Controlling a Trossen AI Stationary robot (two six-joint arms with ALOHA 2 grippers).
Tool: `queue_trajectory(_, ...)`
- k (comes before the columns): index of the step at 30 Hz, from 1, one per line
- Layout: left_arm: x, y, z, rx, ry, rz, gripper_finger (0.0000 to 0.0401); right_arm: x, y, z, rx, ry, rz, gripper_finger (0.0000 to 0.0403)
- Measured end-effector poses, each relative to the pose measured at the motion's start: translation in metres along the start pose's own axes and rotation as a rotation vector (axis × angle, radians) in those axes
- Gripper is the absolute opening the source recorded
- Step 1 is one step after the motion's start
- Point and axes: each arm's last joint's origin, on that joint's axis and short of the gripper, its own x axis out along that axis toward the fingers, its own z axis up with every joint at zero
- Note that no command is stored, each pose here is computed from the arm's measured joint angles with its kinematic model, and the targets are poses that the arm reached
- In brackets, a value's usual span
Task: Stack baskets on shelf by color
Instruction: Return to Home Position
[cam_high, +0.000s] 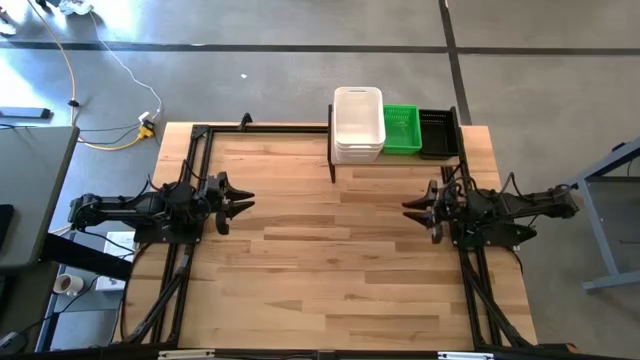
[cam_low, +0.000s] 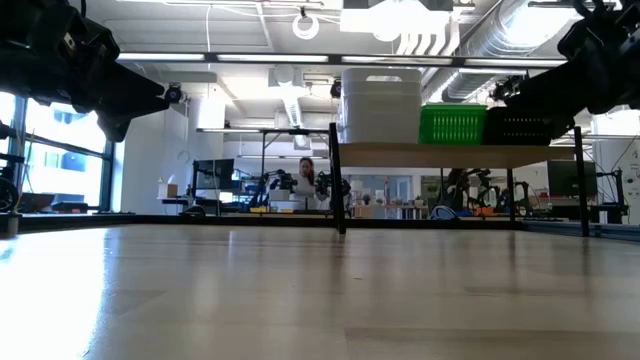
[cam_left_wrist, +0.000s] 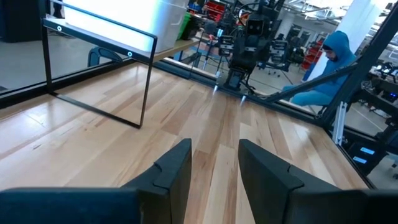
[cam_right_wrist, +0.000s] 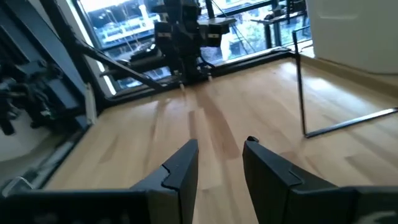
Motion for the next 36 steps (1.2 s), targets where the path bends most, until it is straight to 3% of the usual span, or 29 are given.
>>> queue_trajectory(4,0.0000,0.0000,0.0000,0.000,0.000,-0.001,0.0122,0.0000,-0.0001,-0.0005,0.076,0.005,0.001,0.0112)
queue_trajectory(9,0.0000,0.0000,0.0000,0.000,0.000,0.000,0.0122,0.0002,-0.0007,-0.0016,0.023,0.015,-0.017,0.0112)
queue_trajectory(15,0.0000,0.0000,0.0000,0.000,0.000,0.000,0.0122,0.0002,-0.0006,-0.0018,0.099,0.018,-0.010,0.0112)
queue_trajectory(36,0.0000,0.0000,0.0000,0.000,0.000,0.000,0.0122,0.0002,-0.0006,-0.0019,0.095,0.020,-0.010,0.0112)
